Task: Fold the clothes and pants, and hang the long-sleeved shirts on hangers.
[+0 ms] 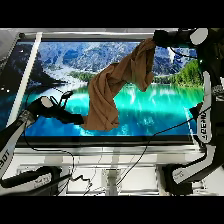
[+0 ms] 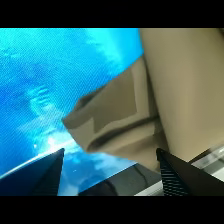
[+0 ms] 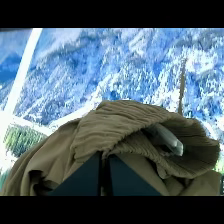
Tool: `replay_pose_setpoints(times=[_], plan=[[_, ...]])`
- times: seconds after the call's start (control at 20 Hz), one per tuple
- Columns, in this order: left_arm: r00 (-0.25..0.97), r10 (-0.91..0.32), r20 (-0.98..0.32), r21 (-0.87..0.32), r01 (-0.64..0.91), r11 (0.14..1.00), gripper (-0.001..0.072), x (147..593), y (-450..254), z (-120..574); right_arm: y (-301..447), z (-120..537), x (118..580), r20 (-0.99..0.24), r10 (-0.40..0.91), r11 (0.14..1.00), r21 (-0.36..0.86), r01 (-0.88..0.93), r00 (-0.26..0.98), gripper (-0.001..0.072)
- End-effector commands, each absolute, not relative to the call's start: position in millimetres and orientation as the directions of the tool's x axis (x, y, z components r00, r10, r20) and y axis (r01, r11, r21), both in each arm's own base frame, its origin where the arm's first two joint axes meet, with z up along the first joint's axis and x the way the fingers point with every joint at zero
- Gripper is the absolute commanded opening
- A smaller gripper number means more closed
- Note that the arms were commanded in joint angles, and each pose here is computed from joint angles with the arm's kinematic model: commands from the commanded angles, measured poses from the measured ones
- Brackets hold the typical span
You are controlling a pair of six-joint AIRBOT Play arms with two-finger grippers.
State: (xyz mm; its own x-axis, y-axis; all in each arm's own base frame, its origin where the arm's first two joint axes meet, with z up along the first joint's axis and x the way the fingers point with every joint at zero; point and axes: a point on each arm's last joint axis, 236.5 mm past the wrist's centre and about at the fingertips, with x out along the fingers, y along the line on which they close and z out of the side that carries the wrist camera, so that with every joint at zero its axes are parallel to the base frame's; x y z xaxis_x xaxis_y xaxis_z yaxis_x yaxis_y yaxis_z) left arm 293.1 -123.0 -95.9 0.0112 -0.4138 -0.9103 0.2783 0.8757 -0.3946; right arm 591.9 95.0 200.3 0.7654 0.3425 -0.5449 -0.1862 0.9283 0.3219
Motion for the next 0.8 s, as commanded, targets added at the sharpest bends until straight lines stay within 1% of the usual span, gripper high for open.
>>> replay_pose_setpoints(times=[0.0,0.05,0.1,0.2,0.25,0.4,0.45,0.5,0.55,0.65,0.75], plan=[[0.069,-0.382,-0.922,-0.353,0.258,0.899,0.0567,306.9,-115.1,-99.4,87.4,197.8,588.3,-0.563,0.336,0.931,0.321,-0.175,0.755,0.0030],[0.112,-0.392,-0.913,-0.361,0.224,0.905,0.0461,316.9,-117.9,-97.8,87.6,197.7,588.1,-0.564,0.337,0.931,0.321,-0.175,0.754,0.0030],[0.145,-0.410,-0.900,-0.379,0.204,0.903,0.0415,324.5,-122.6,-95.2,87.7,197.3,587.7,-0.566,0.337,0.931,0.321,-0.175,0.753,0.0031],[0.178,-0.441,-0.880,-0.412,0.178,0.894,0.0414,332.9,-132.7,-93.0,87.9,196.8,586.8,-0.569,0.338,0.931,0.321,-0.175,0.750,0.0031],[0.169,-0.450,-0.877,-0.424,0.168,0.890,0.0414,332.4,-136.9,-96.7,87.9,197.9,585.9,-0.569,0.338,0.931,0.320,-0.176,0.750,0.0031],[0.090,-0.451,-0.888,-0.436,0.143,0.888,0.0412,320.0,-145.7,-121.2,87.5,206.1,582.5,-0.560,0.338,0.931,0.318,-0.180,0.756,0.0031],[0.069,-0.449,-0.891,-0.437,0.140,0.889,0.0337,316.5,-147.4,-128.2,87.2,210.1,581.2,-0.555,0.337,0.931,0.315,-0.182,0.761,0.0031],[0.061,-0.451,-0.891,-0.440,0.133,0.888,0.0144,315.6,-148.0,-131.3,86.7,214.7,579.9,-0.548,0.335,0.932,0.313,-0.184,0.766,0.0031],[0.066,-0.465,-0.883,-0.455,0.123,0.882,0.0019,316.9,-151.3,-129.4,86.1,219.1,578.5,-0.543,0.333,0.933,0.308,-0.186,0.771,0.0031],[0.105,-0.486,-0.868,-0.473,0.129,0.872,0.0015,328.7,-156.3,-115.3,81.2,227.0,575.8,-0.536,0.313,0.945,0.258,-0.201,0.784,0.0031],[0.199,-0.497,-0.845,-0.468,0.178,0.866,0.0015,357.5,-157.9,-80.9,64.5,236.2,573.3,-0.535,0.243,0.969,0.169,-0.179,0.809,0.0030]])
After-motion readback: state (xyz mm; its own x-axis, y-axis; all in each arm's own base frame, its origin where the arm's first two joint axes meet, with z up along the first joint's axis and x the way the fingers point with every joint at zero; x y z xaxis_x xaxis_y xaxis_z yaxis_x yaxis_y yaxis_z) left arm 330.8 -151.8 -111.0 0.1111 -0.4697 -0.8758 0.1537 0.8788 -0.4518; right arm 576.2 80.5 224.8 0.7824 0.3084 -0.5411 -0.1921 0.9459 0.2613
